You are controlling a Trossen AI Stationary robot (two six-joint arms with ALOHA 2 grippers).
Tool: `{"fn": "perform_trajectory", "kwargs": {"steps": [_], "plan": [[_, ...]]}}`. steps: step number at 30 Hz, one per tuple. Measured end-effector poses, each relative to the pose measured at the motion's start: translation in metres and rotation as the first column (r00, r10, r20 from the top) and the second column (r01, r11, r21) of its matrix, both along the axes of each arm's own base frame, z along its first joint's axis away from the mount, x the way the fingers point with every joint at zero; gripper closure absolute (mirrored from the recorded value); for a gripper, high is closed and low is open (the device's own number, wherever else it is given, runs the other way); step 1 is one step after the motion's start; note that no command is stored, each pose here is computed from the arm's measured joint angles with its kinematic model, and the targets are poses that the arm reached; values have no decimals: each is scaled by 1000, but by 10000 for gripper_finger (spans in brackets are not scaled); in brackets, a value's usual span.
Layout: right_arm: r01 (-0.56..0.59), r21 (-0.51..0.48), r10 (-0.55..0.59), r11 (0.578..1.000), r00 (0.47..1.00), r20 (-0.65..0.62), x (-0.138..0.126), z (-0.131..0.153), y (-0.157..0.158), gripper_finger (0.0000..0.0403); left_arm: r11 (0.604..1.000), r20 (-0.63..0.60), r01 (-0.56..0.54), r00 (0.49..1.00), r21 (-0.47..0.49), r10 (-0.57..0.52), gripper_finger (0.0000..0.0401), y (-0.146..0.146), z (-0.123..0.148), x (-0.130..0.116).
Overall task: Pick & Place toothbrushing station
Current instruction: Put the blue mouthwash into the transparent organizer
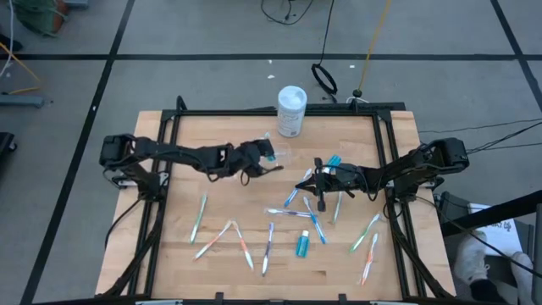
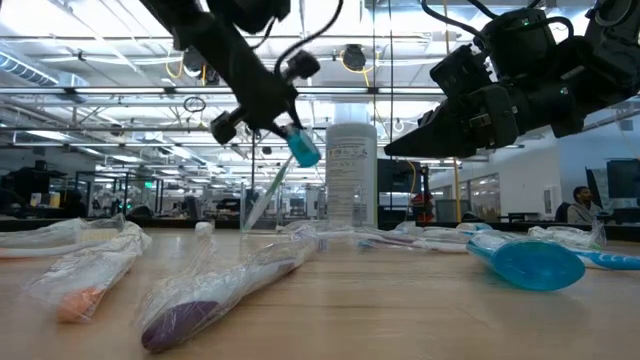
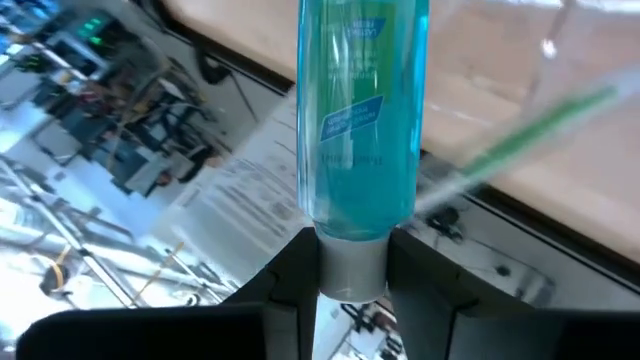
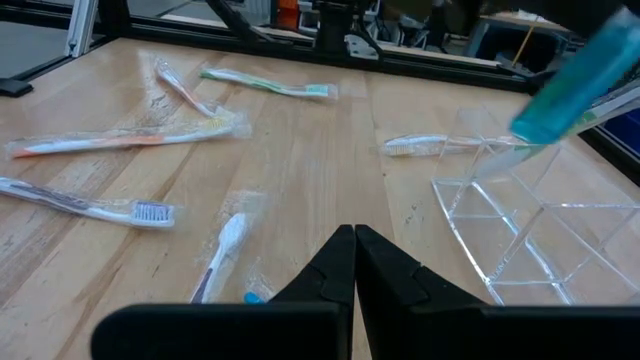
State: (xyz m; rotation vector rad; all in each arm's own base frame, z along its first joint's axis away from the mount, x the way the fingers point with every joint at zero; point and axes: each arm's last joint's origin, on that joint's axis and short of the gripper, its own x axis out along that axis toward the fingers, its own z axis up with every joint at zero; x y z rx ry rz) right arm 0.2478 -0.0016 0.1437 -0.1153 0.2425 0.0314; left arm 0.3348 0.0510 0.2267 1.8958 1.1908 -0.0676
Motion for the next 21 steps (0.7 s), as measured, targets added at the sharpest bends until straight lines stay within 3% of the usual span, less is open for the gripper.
{"fn": "perform_trajectory", "kwargs": {"steps": [14,21], "plan": [[0,0,0,1000,1000,0,0,0,0,399,997,-67,-63,996,-33,61,291,20,-30,6],[0,0,0,1000,1000,0,0,0,0,399,982,84,-127,986,-143,140,244,19,-28,8]]}}
